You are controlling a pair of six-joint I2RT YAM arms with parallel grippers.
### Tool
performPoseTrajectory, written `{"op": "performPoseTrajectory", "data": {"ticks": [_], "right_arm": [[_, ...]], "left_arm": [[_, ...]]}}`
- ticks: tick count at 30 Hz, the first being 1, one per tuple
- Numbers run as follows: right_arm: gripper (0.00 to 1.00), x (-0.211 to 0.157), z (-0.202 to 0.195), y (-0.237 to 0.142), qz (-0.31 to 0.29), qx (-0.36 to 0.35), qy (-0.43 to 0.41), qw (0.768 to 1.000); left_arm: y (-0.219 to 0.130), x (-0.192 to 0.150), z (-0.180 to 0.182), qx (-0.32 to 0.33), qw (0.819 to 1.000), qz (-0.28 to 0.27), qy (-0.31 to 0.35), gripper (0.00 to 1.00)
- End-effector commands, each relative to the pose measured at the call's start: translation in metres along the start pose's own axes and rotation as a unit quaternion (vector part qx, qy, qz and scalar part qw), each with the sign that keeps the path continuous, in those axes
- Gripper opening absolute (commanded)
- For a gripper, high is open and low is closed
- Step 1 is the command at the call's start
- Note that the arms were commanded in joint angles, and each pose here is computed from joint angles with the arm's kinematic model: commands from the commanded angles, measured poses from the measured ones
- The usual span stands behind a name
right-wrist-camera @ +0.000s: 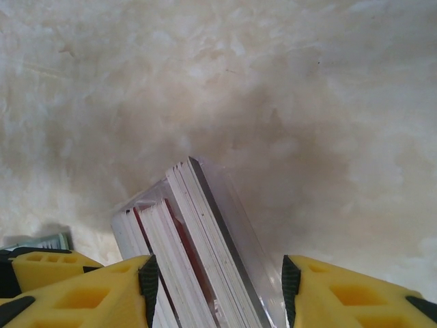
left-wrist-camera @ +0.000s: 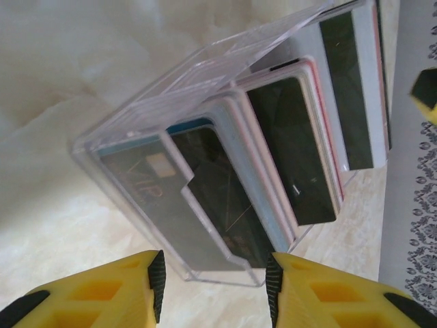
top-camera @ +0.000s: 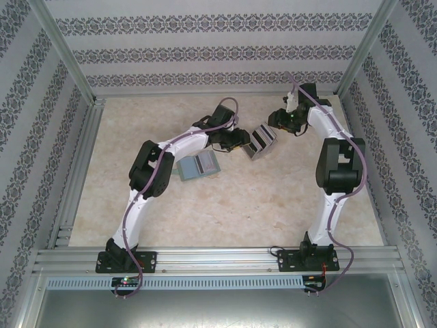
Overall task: Put the credit cards into the card holder
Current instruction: Pick up the credit card from the storage box.
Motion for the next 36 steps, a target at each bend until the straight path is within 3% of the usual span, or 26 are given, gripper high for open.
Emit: {"op": "performPoseTrajectory", "data": {"ticks": [1, 18, 30, 36], "right_arm": [[0.54, 0.003, 0.003, 0.002, 0.013, 0.024, -0.002, 1.0], [0.52, -0.01, 0.029, 0.02, 0.053, 0.066, -0.017, 0.996], [0.52, -0.022, 0.012, 0.035, 0.09, -0.038, -0.049, 0.994], [0.52, -0.024, 0.022, 0.035, 0.092, -0.025, -0.058, 0.994]], "left_arm": [[0.007, 0.0, -0.011, -0.012, 1.0, 0.005, -0.002, 0.46], [0.039, -0.009, 0.0, -0.012, 0.999, 0.033, -0.016, 0.46], [0.039, -0.011, 0.0, -0.011, 0.999, 0.037, -0.015, 0.47], [0.039, -0.011, 0.0, -0.012, 0.999, 0.037, -0.015, 0.47]]}}
Point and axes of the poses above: each hand's point on the last joint's axis, 136 mm out from that joint toward the fingers, its own y axis out along the fingers, its own z axis along the line the jaws close on, x = y × z, the point moved 4 cm from there along -y, back along the fingers, and after that the axes turned 1 degree about -y, right-handed, at the moved point
